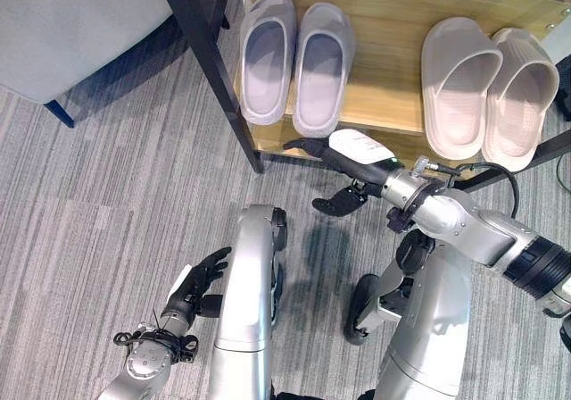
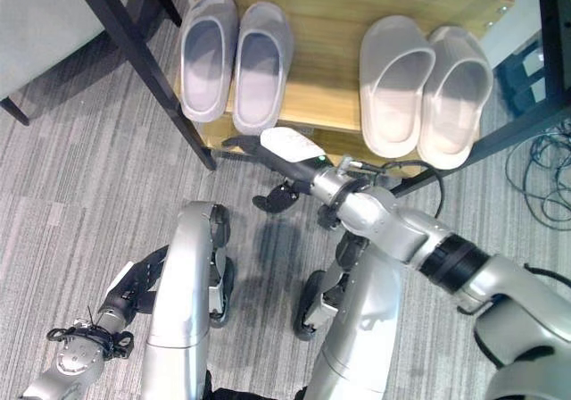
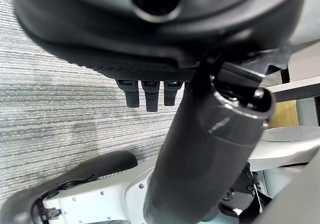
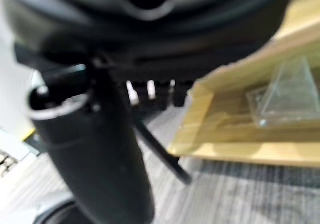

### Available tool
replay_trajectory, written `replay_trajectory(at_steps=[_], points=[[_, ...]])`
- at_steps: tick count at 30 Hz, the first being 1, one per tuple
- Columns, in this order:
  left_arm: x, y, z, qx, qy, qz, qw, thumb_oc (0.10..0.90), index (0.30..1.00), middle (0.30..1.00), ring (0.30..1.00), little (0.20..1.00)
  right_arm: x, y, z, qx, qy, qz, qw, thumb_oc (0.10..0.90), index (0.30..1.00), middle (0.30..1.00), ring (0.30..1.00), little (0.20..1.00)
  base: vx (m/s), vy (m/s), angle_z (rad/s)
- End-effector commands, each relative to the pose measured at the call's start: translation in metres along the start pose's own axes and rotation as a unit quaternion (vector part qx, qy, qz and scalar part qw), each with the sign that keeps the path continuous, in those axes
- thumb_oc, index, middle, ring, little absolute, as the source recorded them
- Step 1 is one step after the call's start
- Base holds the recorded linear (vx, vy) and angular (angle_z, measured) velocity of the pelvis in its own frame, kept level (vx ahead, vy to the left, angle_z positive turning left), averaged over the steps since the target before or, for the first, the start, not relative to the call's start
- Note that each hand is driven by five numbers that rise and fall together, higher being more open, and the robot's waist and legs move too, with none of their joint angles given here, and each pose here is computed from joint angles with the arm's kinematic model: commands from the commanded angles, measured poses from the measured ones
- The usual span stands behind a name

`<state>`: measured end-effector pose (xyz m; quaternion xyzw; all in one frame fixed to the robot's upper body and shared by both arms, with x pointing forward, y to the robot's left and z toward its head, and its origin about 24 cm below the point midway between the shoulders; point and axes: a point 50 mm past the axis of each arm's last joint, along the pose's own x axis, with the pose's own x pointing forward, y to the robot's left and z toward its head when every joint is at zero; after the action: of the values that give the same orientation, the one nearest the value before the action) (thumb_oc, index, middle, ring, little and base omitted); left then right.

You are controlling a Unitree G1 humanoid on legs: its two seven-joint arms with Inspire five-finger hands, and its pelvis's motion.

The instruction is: Arrange the slippers neatly on the shoe rack.

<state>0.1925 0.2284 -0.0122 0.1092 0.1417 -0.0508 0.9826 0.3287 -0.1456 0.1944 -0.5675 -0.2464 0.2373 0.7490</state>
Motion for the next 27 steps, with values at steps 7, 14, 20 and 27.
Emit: replay_trajectory(at_steps=[7, 14, 20, 27], points=[[-0.013, -0.02, 0.005, -0.048, -0.039, -0.008, 0.998, 0.8, 0.9, 0.9, 0.9, 0.9, 0.003, -0.044, 0.018, -0.038, -0.051, -0.13, 0.989, 0.8, 0.9, 0.9, 0.9, 0.9, 0.0, 0.0, 0.0], [-0.01, -0.021, 0.01, -0.042, -0.047, -0.025, 0.998, 0.8, 0.9, 0.9, 0.9, 0.9, -0.002, -0.037, 0.037, 0.059, -0.103, -0.07, 0.99, 0.8, 0.9, 0.9, 0.9, 0.9, 0.0, 0.0, 0.0], [-0.009, -0.023, 0.014, -0.038, -0.057, -0.045, 0.997, 0.8, 0.9, 0.9, 0.9, 0.9, -0.013, -0.033, 0.053, 0.102, -0.143, 0.014, 0.984, 0.8, 0.9, 0.9, 0.9, 0.9, 0.0, 0.0, 0.0], [-0.01, -0.019, 0.018, -0.04, -0.069, -0.036, 0.996, 0.8, 0.9, 0.9, 0.9, 0.9, -0.029, -0.043, 0.059, 0.065, -0.152, 0.035, 0.986, 0.8, 0.9, 0.9, 0.9, 0.9, 0.0, -0.009, 0.0]])
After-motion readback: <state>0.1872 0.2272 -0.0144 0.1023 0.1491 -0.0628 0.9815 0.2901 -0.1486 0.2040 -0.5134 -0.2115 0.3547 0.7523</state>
